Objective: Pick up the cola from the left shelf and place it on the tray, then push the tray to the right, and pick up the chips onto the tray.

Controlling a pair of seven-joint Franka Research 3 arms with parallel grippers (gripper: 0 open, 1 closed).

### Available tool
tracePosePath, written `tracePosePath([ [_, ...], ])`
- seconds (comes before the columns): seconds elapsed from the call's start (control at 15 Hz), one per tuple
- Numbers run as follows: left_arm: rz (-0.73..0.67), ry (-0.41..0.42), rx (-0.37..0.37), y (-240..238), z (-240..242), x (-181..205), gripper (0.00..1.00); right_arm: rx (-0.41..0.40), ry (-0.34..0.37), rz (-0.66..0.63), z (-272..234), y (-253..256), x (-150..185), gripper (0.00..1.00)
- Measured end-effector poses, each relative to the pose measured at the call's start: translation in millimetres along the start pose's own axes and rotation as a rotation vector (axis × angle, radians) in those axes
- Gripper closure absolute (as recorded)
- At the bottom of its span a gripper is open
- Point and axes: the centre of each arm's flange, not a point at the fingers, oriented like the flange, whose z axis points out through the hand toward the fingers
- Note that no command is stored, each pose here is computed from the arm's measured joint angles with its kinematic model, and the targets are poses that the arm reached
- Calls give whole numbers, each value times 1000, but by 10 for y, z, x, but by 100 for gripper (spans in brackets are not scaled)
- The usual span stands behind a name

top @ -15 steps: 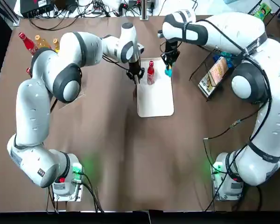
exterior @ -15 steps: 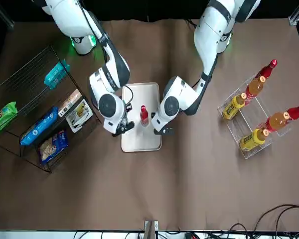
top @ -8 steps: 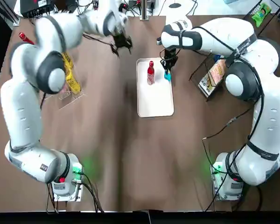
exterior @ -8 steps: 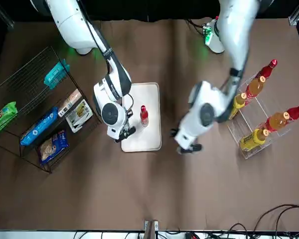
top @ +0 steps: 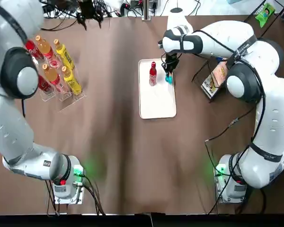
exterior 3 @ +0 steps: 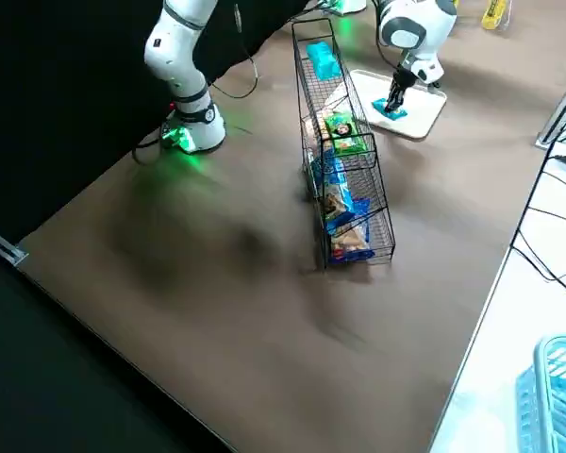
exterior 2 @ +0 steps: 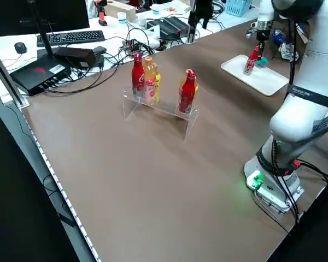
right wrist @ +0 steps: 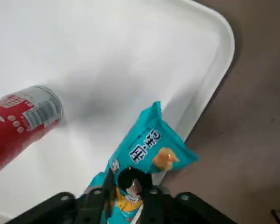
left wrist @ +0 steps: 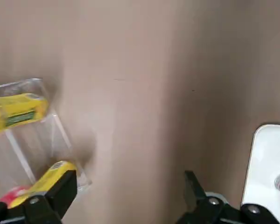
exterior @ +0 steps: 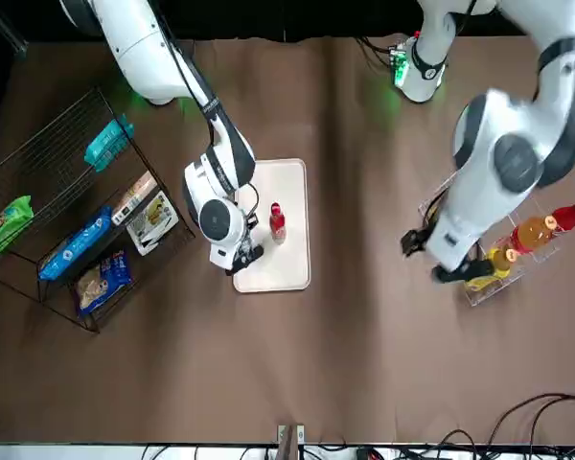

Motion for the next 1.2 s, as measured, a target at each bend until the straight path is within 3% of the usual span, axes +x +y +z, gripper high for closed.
tracePosePath([
  [0.33, 23, -4, 30, -883, -1066, -381, 0, 0, 3, -1, -1, 1, 3, 31],
  [0.53, 31, 3, 39, -1156, -1450, -626, 0, -2, -16, 2, -9, 26, -18, 4],
  [0.8, 53, 3, 22, -1275, -1587, -743, 0, -5, -78, 30, -504, 231, -190, 0],
  [1.2, 62, -14, -31, -1382, -1552, -723, 0, 24, 47, 150, -2126, 1079, -817, 0],
])
